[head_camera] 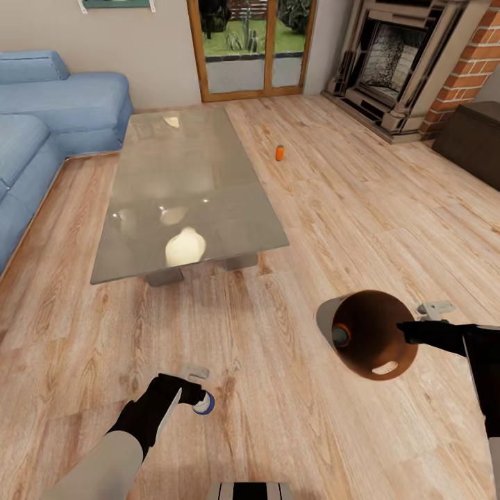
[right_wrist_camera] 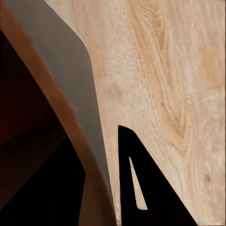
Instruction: Put the three can of soda from the living room inside the tash can in the kitchen.
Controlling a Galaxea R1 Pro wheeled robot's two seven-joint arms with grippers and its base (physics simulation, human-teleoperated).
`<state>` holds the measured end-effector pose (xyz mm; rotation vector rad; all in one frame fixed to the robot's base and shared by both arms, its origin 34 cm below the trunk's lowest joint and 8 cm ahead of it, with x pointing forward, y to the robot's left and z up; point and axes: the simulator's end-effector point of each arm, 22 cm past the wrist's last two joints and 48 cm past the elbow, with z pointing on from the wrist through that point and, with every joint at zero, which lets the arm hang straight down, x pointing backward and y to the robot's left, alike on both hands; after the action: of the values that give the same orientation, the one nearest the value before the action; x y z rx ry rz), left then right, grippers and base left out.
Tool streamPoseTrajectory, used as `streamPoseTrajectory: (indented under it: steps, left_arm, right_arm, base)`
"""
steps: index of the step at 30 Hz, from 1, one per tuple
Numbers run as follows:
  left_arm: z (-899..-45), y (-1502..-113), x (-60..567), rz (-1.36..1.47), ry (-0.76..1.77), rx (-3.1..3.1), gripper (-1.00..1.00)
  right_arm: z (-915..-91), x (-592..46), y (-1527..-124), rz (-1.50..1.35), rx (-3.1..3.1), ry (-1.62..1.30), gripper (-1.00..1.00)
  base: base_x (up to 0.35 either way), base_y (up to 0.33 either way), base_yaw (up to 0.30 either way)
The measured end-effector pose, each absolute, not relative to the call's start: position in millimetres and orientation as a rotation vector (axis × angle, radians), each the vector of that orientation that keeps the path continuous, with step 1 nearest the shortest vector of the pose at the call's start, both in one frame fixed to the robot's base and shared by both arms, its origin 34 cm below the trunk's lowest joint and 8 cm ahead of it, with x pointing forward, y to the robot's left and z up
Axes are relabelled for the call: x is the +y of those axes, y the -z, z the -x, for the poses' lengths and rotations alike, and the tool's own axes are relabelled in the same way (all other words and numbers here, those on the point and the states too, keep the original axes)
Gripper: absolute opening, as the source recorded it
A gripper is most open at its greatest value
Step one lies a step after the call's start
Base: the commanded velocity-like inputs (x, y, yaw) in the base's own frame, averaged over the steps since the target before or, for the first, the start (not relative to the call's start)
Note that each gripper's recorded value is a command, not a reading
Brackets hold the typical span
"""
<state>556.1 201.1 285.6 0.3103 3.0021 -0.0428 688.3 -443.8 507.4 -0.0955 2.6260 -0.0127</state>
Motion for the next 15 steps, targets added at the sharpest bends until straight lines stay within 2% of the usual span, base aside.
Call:
streamPoseTrajectory:
  steps: [15]
  left_arm:
    - [-557, -286, 200, -0.309, 0.047, 2.998, 1.0]
  right_arm:
    - [-688, -468, -517, 0.117, 2.629, 0.079, -1.0]
  base:
    - [0.059, -0.03, 0.0]
